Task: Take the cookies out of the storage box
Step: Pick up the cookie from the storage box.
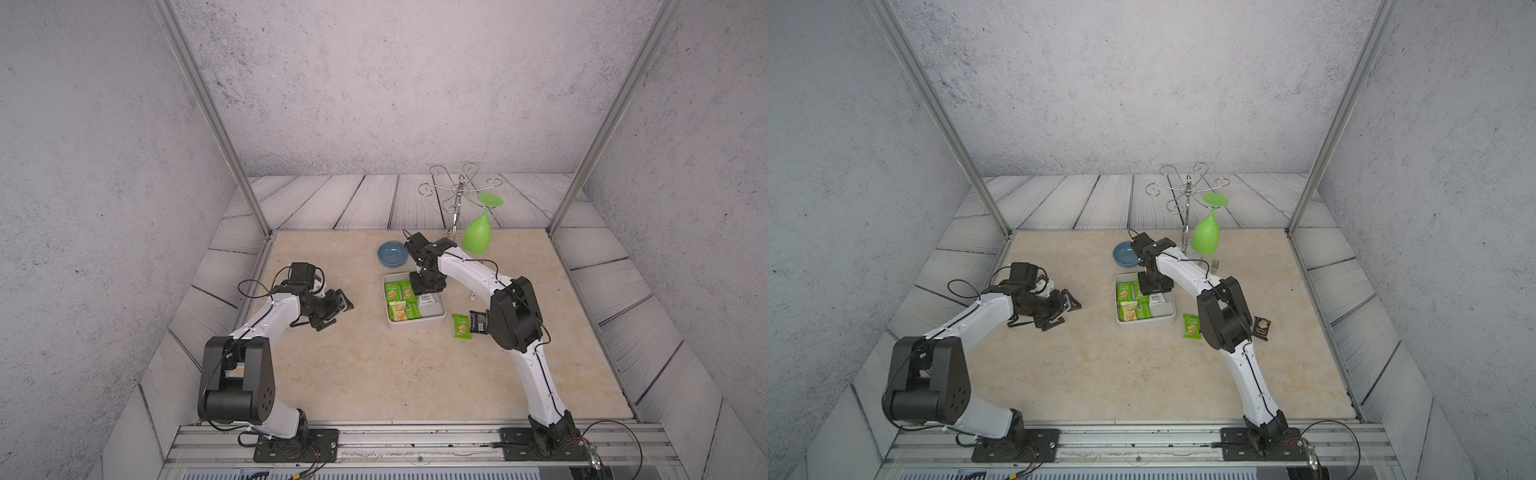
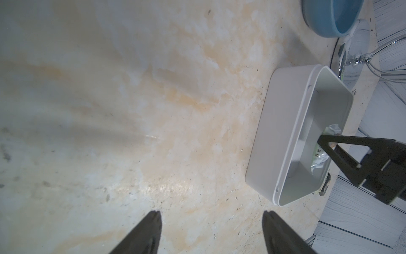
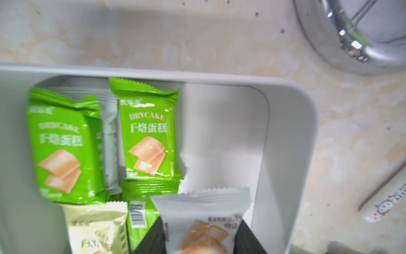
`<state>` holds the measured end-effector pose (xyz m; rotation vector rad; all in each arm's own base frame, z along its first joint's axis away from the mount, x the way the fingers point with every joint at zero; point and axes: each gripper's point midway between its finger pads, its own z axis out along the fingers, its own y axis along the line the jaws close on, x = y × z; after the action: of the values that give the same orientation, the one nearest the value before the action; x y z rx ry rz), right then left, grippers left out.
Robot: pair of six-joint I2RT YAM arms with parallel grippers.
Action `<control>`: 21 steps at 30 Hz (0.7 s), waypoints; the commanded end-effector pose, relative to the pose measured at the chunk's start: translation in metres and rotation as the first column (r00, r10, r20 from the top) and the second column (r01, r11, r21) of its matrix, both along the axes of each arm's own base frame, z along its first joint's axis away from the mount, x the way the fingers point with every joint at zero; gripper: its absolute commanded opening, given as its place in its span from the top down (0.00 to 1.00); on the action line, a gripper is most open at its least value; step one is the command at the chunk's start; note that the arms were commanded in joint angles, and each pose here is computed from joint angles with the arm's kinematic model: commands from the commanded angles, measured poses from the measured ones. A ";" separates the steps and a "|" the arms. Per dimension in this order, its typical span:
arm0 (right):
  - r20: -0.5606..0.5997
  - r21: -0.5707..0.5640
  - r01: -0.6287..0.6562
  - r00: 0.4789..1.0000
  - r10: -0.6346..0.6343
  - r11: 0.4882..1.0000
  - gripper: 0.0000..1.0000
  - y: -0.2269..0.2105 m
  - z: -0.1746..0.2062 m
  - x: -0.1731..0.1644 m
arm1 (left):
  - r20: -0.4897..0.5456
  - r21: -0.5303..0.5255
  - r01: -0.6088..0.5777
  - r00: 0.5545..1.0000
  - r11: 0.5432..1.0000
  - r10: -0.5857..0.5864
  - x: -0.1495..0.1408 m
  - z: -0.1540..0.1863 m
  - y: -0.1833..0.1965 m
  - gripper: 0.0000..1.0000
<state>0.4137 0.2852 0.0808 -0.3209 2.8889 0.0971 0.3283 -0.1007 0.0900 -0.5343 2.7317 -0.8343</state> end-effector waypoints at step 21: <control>0.051 -0.015 0.082 0.995 -0.081 0.997 0.53 -0.082 0.062 -0.097 | 0.085 0.000 0.097 0.992 0.995 -0.097 0.008 0.037 -0.034 0.22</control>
<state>0.3327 0.2193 0.1417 -0.2604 2.8511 0.0781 0.3358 -0.1288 0.1125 -0.4048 2.7118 -0.8784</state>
